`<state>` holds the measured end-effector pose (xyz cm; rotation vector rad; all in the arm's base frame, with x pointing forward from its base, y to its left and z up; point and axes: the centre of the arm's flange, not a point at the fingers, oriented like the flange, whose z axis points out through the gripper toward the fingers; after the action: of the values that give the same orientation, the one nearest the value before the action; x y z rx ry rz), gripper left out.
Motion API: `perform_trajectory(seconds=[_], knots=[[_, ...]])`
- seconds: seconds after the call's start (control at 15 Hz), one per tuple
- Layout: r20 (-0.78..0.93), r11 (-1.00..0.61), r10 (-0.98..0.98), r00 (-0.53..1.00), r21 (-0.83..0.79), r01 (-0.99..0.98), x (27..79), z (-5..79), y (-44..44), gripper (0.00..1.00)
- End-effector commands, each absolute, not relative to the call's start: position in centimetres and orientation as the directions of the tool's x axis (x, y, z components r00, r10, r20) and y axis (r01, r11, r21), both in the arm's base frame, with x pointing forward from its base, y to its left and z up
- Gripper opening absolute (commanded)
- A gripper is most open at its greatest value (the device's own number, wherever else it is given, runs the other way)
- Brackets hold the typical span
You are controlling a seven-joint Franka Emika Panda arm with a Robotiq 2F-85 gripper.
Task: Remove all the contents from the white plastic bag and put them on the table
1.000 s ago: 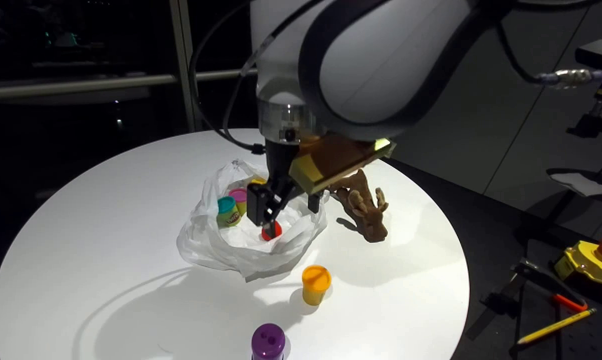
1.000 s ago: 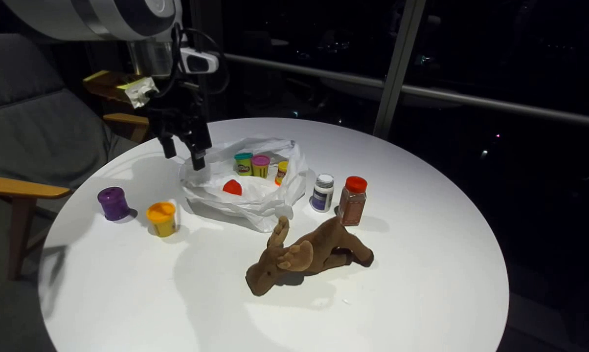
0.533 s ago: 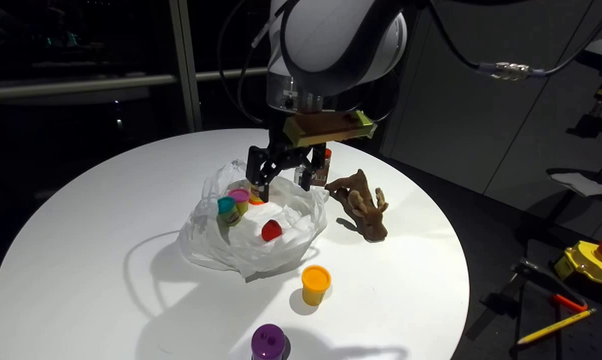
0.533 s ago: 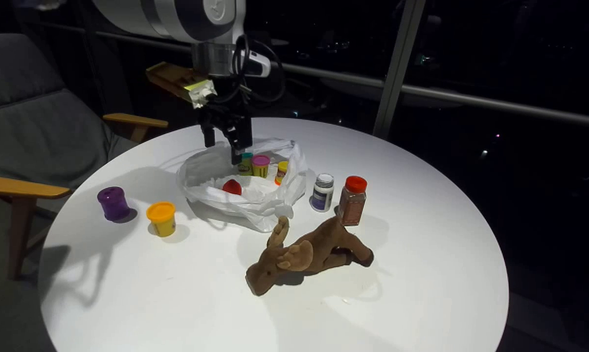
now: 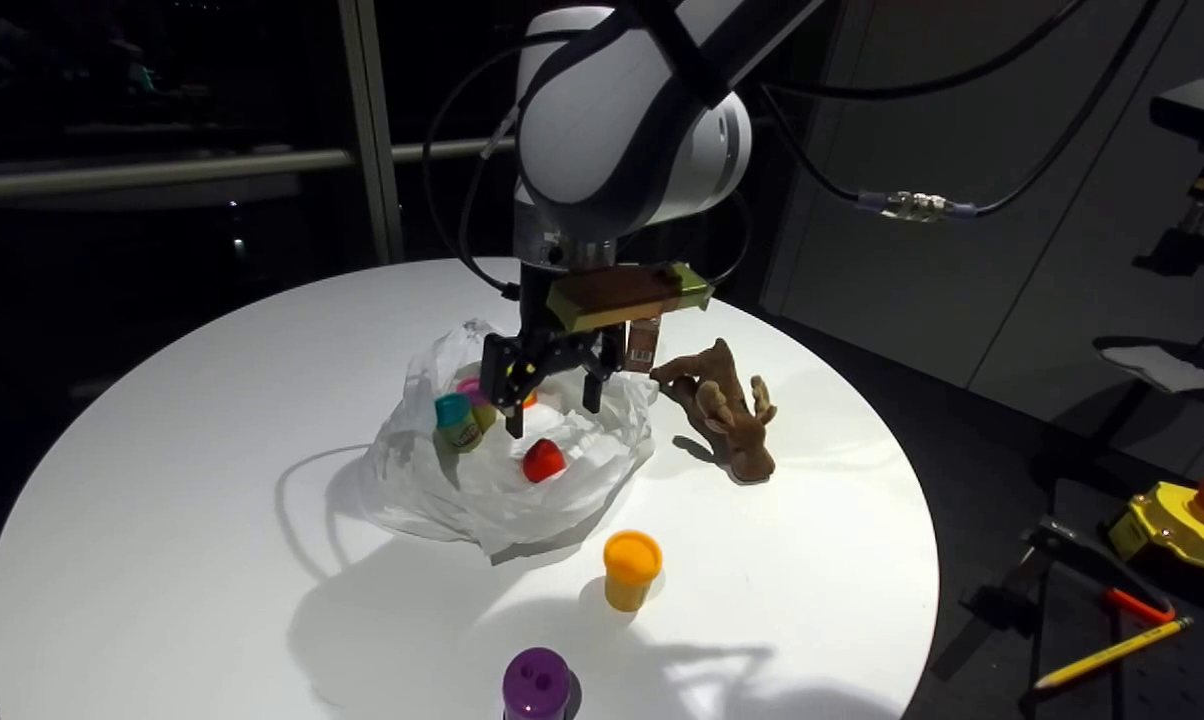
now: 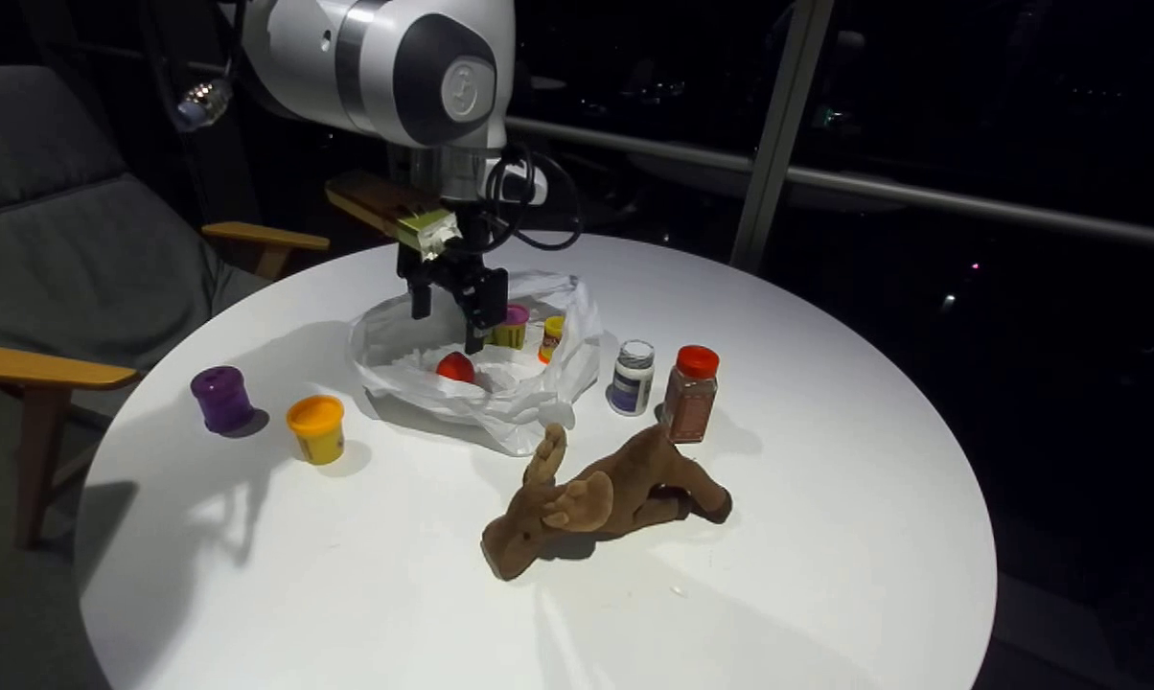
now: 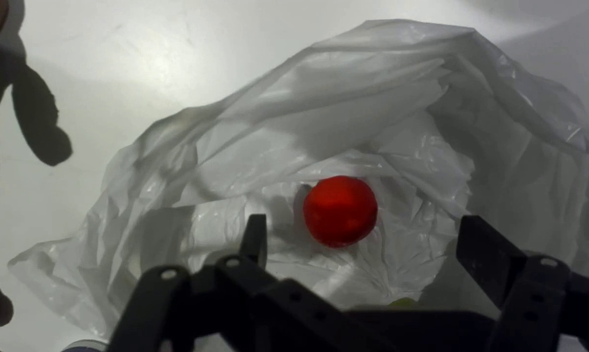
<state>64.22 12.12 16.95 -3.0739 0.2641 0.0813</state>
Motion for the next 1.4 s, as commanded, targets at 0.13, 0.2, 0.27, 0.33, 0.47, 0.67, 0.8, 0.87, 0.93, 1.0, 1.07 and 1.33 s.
perform_trajectory(seconds=[0.13,0.2,0.27,0.33,0.47,0.67,0.8,0.87,0.93,1.0,1.07,1.33], knots=[[-0.035,-0.992,-0.126,0.991,-0.024,-0.127,65.9,15.1,13.6,1.0],[-0.043,-0.993,-0.119,0.992,-0.023,-0.12,65.8,14.5,13.8,1.0],[-0.046,-0.993,-0.113,0.993,-0.018,-0.114,65.8,14.1,14.0,1.0],[-0.053,-0.994,-0.109,0.993,-0.013,-0.11,65.8,13.6,14.1,1.0],[-0.054,-0.995,-0.102,0.993,0.002,-0.102,65.8,13.0,14.2,1.0],[-0.037,-0.996,-0.088,0.995,0.038,-0.086,66.1,12.2,14.1,1.0],[-0.032,-0.995,-0.076,0.997,0.061,-0.074,66.4,11.7,13.9,1.0],[-0.032,-0.995,-0.072,0.997,0.068,-0.069,66.5,11.6,13.8,0.97],[-0.033,-0.995,-0.069,0.997,0.07,-0.067,66.6,11.5,13.8,0.75],[-0.036,-0.995,-0.069,0.997,0.069,-0.067,66.6,11.5,13.8,0.73],[-0.037,-0.995,-0.07,0.997,0.069,-0.067,66.7,11.4,13.8,0.71],[-0.018,-0.995,-0.084,0.996,0.055,-0.082,66.5,13.1,14.0,0.37]])
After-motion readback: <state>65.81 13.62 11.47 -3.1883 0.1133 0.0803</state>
